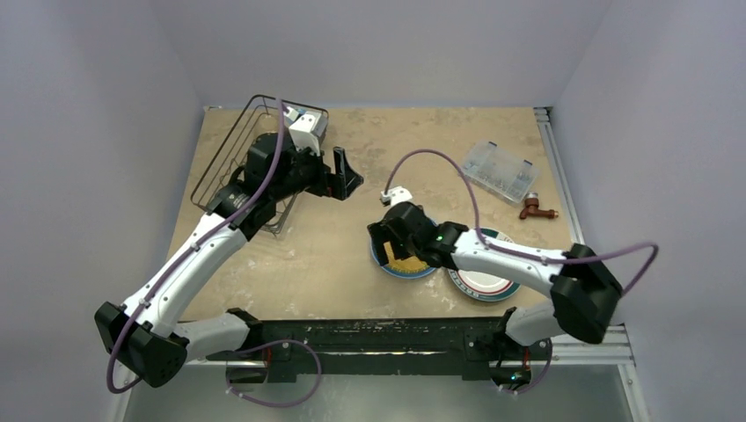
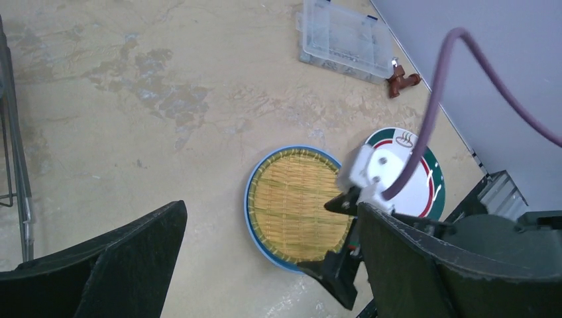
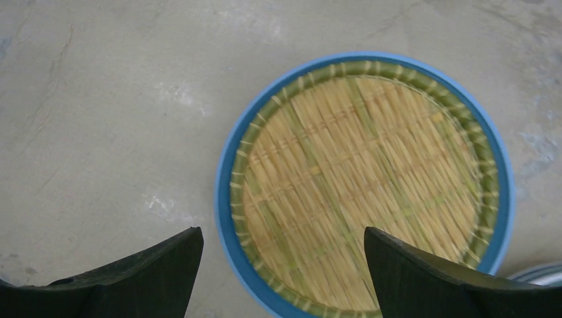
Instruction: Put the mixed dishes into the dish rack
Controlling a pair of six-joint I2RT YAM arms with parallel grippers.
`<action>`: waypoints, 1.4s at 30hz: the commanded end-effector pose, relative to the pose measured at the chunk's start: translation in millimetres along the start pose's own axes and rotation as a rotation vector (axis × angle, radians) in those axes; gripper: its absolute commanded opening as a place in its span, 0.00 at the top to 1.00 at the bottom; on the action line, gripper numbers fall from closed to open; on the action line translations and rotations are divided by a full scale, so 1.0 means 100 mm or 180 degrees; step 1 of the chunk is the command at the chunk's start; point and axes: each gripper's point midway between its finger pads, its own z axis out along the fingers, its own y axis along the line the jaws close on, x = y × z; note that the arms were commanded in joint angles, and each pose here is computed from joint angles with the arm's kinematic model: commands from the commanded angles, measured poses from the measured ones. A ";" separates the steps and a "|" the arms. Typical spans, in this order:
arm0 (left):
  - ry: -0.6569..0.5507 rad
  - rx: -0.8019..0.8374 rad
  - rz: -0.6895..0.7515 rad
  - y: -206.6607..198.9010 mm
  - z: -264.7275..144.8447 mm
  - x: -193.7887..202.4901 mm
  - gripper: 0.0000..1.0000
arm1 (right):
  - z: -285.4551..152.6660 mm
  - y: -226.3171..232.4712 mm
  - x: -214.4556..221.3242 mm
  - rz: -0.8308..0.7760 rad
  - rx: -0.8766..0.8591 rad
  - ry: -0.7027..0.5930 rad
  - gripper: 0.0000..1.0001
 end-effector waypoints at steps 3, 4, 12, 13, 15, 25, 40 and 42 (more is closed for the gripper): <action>-0.0386 -0.0038 0.0175 -0.06 -0.22 -0.34 0.00 | 0.32 0.35 -0.07 -0.0501 0.0004 0.0057 0.10; -0.0395 -0.0071 0.0180 -0.04 -0.23 -0.34 0.00 | 0.36 0.36 -0.06 -0.0487 0.0027 0.0050 0.11; -0.0325 -0.0171 0.0214 0.04 -0.17 -0.29 0.00 | 0.60 0.37 0.23 -0.0520 0.0250 0.0236 0.29; -0.0318 -0.0169 0.0210 0.04 -0.17 -0.28 0.00 | 0.61 0.39 0.28 -0.0523 0.0244 0.0255 0.33; -0.0297 -0.0178 0.0209 0.06 -0.14 -0.26 0.00 | 0.59 0.42 0.33 -0.0499 0.0211 0.0283 0.45; -0.0172 -0.0252 0.0183 0.13 -0.01 -0.16 0.00 | 0.34 0.55 0.19 -0.0262 -0.0151 0.0052 0.81; 0.0007 -0.0350 0.0142 0.23 0.14 -0.04 0.00 | 0.10 0.67 0.01 -0.0114 -0.0496 -0.0228 1.00; 0.0049 -0.0349 0.0115 0.24 0.17 -0.02 0.00 | 0.15 0.65 0.07 -0.0108 -0.0458 -0.0183 0.97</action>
